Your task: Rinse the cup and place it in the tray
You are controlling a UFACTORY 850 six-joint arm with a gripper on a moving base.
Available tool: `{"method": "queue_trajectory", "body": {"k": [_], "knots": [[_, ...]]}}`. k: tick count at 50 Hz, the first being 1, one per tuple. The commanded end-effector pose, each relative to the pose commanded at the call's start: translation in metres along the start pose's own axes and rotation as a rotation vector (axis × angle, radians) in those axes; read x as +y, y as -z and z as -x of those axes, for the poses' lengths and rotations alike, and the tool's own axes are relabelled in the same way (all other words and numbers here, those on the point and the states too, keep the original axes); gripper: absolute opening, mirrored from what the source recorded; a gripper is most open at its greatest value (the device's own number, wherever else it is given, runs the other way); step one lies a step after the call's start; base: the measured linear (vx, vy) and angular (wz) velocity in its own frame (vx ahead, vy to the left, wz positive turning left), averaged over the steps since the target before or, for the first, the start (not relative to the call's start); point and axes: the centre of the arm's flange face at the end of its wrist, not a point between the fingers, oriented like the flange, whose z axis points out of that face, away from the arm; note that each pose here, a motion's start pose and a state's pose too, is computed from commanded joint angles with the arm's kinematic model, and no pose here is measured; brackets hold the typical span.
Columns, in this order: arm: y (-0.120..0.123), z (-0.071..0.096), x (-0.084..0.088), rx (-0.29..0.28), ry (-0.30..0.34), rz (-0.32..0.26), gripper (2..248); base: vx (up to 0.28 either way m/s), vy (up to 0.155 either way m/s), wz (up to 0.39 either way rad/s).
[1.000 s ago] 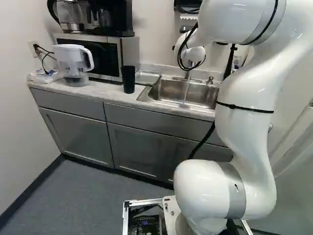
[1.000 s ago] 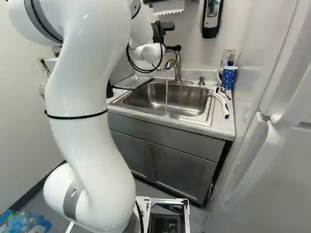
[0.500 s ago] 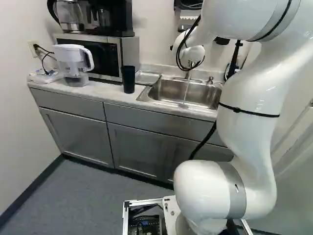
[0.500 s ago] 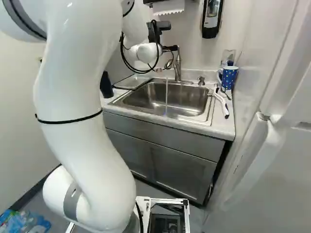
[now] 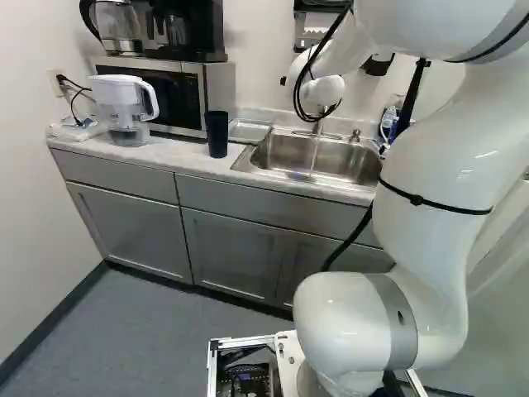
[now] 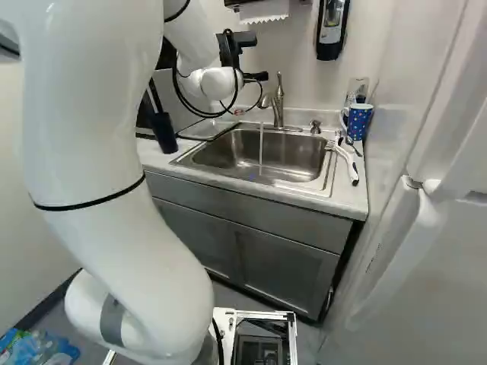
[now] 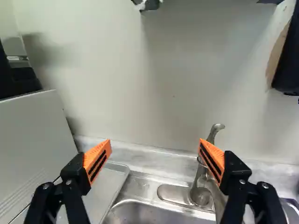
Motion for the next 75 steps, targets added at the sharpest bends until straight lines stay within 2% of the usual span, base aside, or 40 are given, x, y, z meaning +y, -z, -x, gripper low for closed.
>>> {"method": "queue_trajectory", "body": {"k": [17,44,60,75], "knots": [[0.028,0.004,-0.019,-0.049,0.002,-0.035,247,0.000,0.000,0.000],[0.073,0.020,-0.048,-0.220,0.014,-0.095,247,0.000,0.000,0.000],[0.103,0.031,-0.050,-0.326,0.020,-0.103,247,0.000,0.000,0.000],[0.107,0.041,-0.049,-0.439,0.026,-0.102,247,0.000,0.000,0.000]]}}
